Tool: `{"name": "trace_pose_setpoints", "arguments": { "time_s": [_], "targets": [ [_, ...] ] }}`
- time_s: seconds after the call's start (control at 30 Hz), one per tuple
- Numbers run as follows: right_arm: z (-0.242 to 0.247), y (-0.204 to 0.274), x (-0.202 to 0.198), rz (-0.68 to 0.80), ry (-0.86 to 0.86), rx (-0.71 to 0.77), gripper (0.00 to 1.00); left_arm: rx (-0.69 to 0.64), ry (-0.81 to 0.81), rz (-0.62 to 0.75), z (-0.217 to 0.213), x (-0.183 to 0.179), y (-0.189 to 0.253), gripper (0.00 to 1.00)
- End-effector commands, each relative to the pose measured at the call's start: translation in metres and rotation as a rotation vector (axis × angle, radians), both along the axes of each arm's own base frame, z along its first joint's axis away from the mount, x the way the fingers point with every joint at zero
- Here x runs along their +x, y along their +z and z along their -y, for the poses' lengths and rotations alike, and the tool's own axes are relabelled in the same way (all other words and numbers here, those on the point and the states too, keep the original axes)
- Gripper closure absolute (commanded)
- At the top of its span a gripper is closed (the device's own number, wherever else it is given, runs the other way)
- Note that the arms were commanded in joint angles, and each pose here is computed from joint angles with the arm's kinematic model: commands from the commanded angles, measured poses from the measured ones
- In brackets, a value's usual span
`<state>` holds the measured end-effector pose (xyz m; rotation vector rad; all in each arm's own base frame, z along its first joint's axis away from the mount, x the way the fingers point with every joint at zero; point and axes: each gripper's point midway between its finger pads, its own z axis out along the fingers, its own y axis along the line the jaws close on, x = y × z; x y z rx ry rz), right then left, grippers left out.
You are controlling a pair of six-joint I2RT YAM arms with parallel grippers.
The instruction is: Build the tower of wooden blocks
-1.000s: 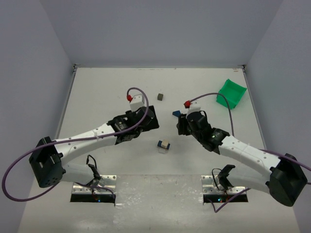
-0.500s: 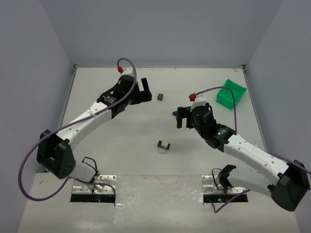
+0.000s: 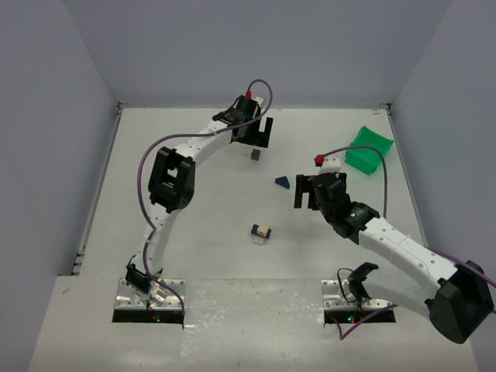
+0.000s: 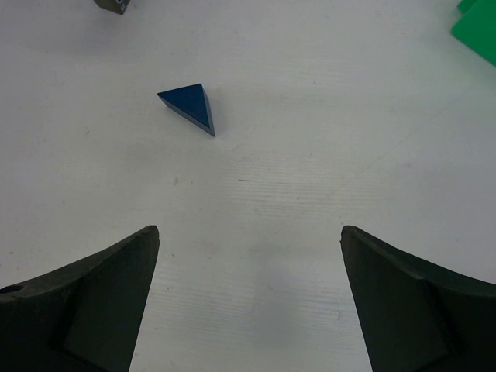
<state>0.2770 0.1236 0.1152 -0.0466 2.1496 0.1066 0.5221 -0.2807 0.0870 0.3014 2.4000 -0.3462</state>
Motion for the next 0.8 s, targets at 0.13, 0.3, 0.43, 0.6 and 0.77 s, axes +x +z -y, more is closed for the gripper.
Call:
{"name": "trace_pose_setpoints", "arguments": {
  "time_s": [0.13, 0.3, 0.43, 0.6, 0.77],
  "targets": [
    [0.012, -0.004, 0.007, 0.002, -0.07, 0.002, 0.01, 0.069, 0.069, -0.023, 0.004, 0.012, -0.031, 0.12],
    [0.011, -0.006, 0.007, -0.006, -0.067, 0.005, 0.01, 0.065, 0.068, -0.036, 0.009, 0.01, -0.045, 0.41],
    [0.011, -0.008, 0.007, -0.012, -0.066, 0.003, 0.01, 0.073, 0.067, -0.052, 0.01, 0.006, -0.054, 0.53],
    [0.009, -0.009, 0.008, -0.02, -0.058, 0.006, 0.01, 0.092, 0.078, -0.05, 0.008, 0.001, -0.054, 0.68],
    [0.007, -0.01, 0.008, -0.025, -0.051, 0.009, 0.01, 0.093, 0.095, -0.023, 0.012, -0.004, -0.038, 1.0]
  ]
}}
